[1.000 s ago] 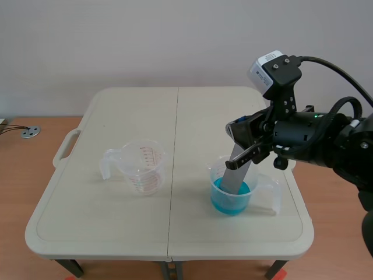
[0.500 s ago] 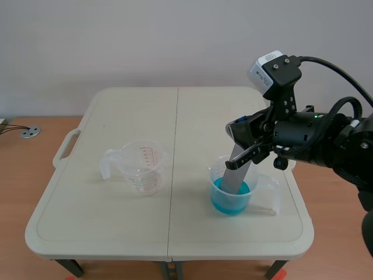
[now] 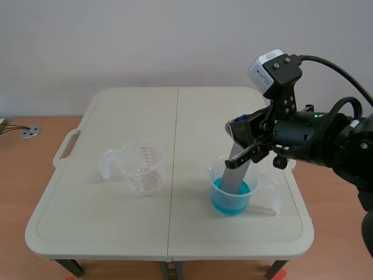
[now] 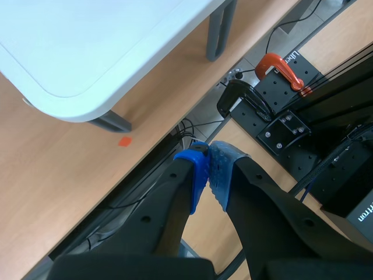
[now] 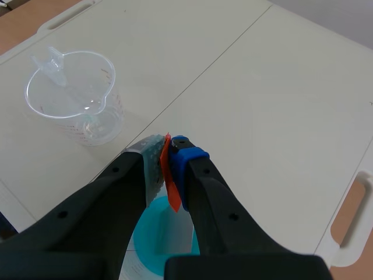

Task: Hold the metal plate by the orange handle, dip it into the blue solution, take it out and point at it, then put the plate back in the beaker on the left.
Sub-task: 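Hold the plate still in the solution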

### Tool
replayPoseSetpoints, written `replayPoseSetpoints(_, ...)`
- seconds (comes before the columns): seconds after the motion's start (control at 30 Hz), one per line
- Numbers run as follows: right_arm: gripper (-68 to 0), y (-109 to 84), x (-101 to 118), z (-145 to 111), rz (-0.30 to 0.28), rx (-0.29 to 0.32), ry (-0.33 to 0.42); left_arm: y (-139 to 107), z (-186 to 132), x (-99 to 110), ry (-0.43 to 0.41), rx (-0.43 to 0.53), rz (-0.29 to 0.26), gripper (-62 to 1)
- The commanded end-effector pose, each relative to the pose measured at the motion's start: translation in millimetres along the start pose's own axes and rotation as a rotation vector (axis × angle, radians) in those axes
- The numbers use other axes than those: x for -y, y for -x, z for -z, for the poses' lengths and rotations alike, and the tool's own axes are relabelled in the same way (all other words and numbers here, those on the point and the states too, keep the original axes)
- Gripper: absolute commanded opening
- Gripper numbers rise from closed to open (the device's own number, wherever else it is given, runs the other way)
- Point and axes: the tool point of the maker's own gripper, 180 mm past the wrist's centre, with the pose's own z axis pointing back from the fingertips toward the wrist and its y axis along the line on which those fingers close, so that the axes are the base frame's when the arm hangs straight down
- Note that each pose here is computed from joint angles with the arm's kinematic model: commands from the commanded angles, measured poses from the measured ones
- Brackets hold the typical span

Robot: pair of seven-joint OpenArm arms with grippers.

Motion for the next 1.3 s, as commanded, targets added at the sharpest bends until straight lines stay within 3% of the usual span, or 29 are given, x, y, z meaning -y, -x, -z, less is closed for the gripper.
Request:
replayPoseSetpoints(0.0,-66.4,-6.3,2,0,-0.009,0.019,0.0,-7,1,1,0.005,0.025,-0.003,-58.2)
replayPoseSetpoints(0.73,-66.4,-6.9,3,0,-0.013,0.019,0.002,-4,1,1,0.005,0.008,-0.003,-58.2)
replayPoseSetpoints(1.27,-66.4,-33.4,3,-9,-0.071,0.057,0.019,-3,1,1,0.005,0.005,-0.003,-58.2)
